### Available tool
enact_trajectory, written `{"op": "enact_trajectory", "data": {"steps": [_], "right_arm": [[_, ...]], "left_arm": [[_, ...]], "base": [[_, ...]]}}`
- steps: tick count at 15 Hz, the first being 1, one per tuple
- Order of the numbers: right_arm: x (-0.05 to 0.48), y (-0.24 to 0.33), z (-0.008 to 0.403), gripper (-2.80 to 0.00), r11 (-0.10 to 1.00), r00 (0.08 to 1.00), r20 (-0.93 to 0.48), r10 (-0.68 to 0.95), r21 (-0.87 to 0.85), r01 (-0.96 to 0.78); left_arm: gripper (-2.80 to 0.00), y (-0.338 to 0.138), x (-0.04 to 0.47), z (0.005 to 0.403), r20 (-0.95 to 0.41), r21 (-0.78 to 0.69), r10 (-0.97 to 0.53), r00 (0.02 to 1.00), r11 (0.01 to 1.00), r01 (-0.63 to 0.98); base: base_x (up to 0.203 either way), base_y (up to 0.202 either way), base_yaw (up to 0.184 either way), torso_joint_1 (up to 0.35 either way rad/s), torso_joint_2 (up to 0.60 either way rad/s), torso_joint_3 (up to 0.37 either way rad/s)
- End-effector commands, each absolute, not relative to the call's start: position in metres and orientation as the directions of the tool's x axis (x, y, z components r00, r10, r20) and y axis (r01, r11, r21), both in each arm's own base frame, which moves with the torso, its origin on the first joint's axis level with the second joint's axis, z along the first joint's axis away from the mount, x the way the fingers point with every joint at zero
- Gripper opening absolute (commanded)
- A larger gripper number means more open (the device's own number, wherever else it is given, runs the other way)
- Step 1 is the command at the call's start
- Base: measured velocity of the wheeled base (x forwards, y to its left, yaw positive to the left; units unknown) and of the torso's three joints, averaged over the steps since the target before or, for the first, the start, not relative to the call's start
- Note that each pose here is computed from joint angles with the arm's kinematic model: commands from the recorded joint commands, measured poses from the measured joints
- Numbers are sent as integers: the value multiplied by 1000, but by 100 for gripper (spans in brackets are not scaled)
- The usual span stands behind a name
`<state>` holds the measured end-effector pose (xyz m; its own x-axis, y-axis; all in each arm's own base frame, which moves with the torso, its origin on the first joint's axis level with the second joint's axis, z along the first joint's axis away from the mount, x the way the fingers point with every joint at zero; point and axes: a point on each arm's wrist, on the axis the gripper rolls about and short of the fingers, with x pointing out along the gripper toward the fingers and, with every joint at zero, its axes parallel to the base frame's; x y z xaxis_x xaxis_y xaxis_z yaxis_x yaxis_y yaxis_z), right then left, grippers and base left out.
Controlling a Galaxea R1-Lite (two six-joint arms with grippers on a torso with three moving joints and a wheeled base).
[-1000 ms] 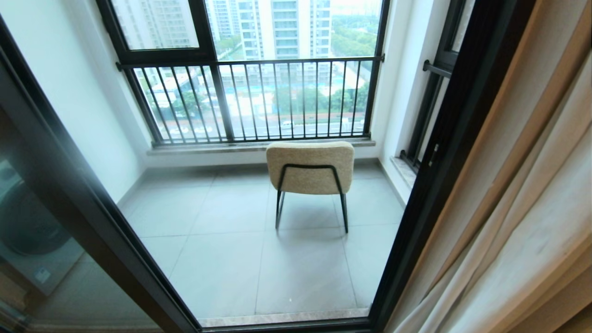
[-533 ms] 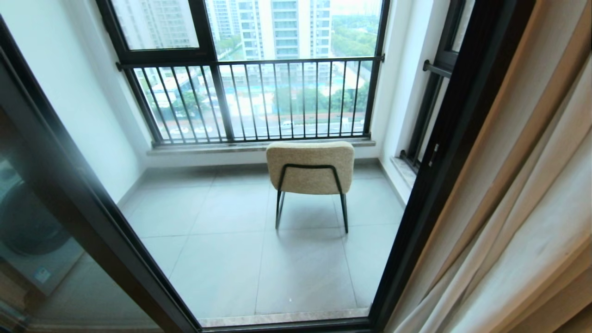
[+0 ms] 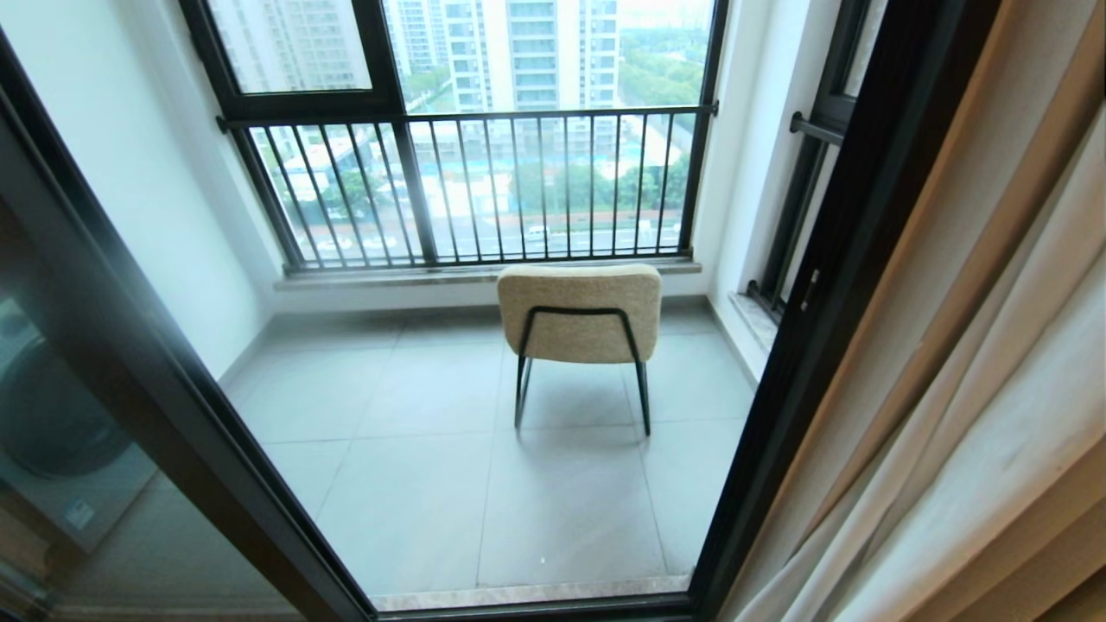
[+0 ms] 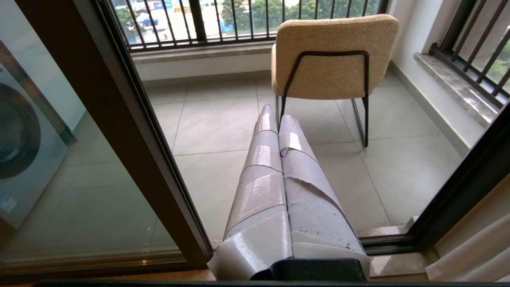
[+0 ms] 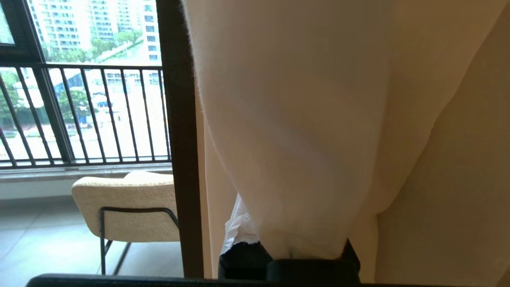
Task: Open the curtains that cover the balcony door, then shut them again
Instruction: Close the inner curtains on both sides
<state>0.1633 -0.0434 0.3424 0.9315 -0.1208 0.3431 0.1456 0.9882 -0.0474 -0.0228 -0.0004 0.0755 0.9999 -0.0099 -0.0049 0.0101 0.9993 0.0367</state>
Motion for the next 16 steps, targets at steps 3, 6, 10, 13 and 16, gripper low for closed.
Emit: {"op": "enact_trajectory", "data": {"steps": [3, 6, 10, 13, 16], "right_arm": [[153, -40, 347, -280, 988, 921, 371, -116, -47, 144], [148, -39, 343, -280, 988, 923, 367, -117, -47, 144], [141, -37, 339, -280, 988, 923, 368, -115, -52, 144], [141, -37, 340, -280, 988, 922, 370, -115, -54, 145], [141, -37, 340, -280, 988, 922, 369, -115, -54, 145]], "left_arm": [[-280, 0, -23, 75, -5, 37, -9, 1000, 999, 9], [-280, 0, -23, 75, -5, 37, -9, 1000, 999, 9], [-280, 0, -23, 75, -5, 35, -9, 1000, 999, 9], [-280, 0, -23, 76, -3, 35, -9, 1000, 999, 9], [-280, 0, -23, 75, -5, 37, -9, 1000, 999, 9]], "base": [[0, 0, 0, 0, 0, 0], [0, 0, 0, 0, 0, 0], [0, 0, 0, 0, 0, 0], [-35, 0, 2, 5, -1, 1], [-183, 0, -5, -4, 4, 0]]}}
